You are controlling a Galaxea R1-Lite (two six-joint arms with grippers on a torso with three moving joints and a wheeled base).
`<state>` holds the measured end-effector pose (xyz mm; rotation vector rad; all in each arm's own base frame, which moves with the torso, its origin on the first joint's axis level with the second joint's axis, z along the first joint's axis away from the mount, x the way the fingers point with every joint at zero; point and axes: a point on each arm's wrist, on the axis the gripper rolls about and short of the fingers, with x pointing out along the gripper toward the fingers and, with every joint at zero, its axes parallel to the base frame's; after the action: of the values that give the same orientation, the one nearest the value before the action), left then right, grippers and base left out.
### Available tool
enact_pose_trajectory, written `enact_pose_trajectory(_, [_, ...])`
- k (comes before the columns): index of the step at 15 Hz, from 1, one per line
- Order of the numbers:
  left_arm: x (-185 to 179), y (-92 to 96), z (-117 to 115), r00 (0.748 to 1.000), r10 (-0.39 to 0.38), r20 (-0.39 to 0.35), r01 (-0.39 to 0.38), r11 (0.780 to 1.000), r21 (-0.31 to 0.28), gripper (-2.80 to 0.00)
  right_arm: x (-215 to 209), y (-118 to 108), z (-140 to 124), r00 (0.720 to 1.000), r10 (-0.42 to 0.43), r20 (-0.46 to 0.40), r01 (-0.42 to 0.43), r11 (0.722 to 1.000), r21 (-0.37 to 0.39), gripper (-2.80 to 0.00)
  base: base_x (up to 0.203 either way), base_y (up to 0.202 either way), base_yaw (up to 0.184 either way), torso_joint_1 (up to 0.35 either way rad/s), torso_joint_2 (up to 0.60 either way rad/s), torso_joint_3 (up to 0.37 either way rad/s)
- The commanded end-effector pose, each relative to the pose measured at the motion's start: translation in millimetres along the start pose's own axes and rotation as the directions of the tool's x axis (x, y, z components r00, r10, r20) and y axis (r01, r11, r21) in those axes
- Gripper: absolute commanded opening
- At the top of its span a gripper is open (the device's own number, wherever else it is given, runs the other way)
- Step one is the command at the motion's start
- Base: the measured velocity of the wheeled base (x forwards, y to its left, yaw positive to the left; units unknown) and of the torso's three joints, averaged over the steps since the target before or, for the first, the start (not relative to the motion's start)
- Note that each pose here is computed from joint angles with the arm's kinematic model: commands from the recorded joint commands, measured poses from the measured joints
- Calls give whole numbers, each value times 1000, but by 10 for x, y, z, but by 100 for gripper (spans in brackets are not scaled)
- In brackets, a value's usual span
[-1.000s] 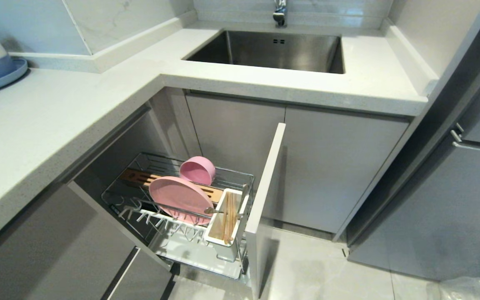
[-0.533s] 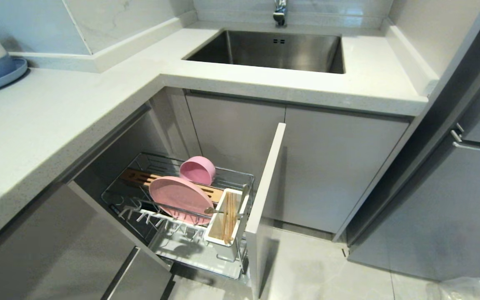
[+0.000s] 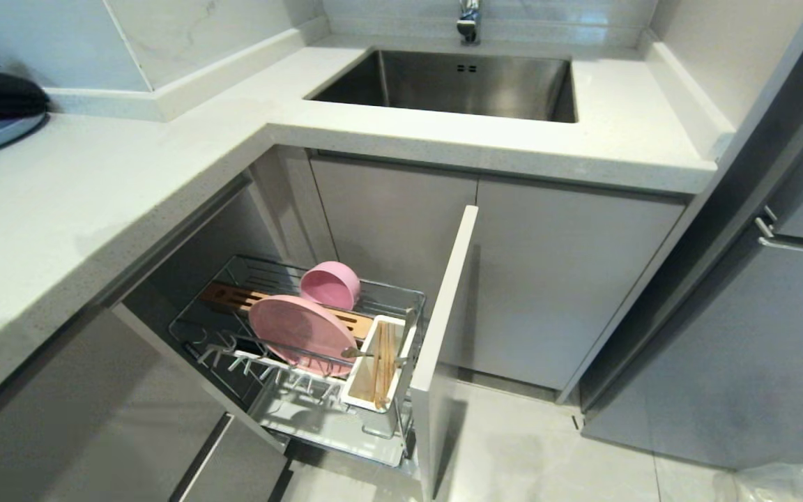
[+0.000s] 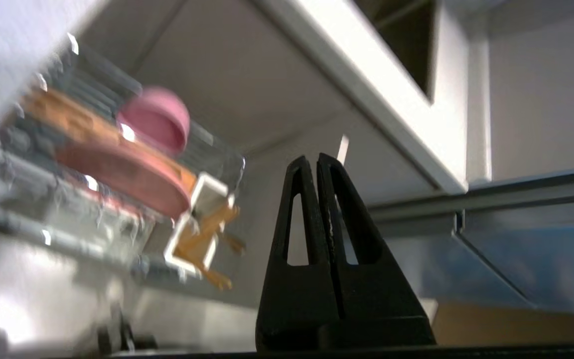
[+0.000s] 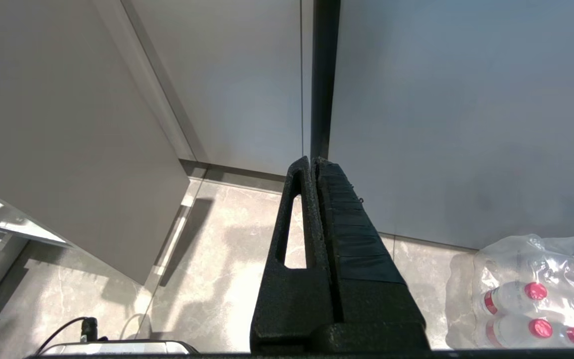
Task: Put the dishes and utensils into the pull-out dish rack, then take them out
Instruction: Take the plate out of the cupboard
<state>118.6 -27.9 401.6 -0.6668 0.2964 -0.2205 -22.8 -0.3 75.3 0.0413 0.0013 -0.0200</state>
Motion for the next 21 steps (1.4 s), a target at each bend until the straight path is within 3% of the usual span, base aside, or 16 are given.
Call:
enact_pose_trajectory(1, [394,-21,-31,994,32,-105,-35,999,-26,-280,1,0,-4,1000,0,-1,0,1000,0,-280,0,0,0,0,0,0])
enact_pose_trajectory(3, [578,-17,-137,977,65,-204,-71,997,-24,-280,1,0,-4,1000,0,-1,0,1000,0,-280,0,0,0,0,0,0])
enact_pose_trajectory(5, [893,7,-289,942,118,-315,-127,992,-6,-280,1,0,-4,1000,0,-1,0,1000,0,-280,0,0,0,0,0,0])
enact_pose_trajectory(7, [1205,70,-397,913,185,-363,-201,980,-5,-280,1,0,-4,1000,0,-1,0,1000,0,-280,0,0,0,0,0,0])
enact_pose_trajectory(10, [1654,176,-515,890,318,-326,-346,938,-29,-280,1,0,-4,1000,0,-1,0,1000,0,-280,0,0,0,0,0,0])
enact_pose_trajectory(13, [2121,221,-588,882,401,-246,-427,903,-58,-280,1,0,-4,1000,0,-1,0,1000,0,-280,0,0,0,0,0,0])
enact_pose_trajectory(15, [2327,187,-698,876,437,-204,-453,890,-40,-280,1,0,-4,1000,0,-1,0,1000,0,-280,0,0,0,0,0,0])
enact_pose_trajectory(16, [2365,197,-727,861,473,-184,-486,873,-30,-280,1,0,-4,1000,0,-1,0,1000,0,-280,0,0,0,0,0,0])
enact_pose_trajectory(21, [2608,336,-928,798,540,-269,-570,821,-42,-280,1,0,-4,1000,0,-1,0,1000,0,-280,0,0,0,0,0,0])
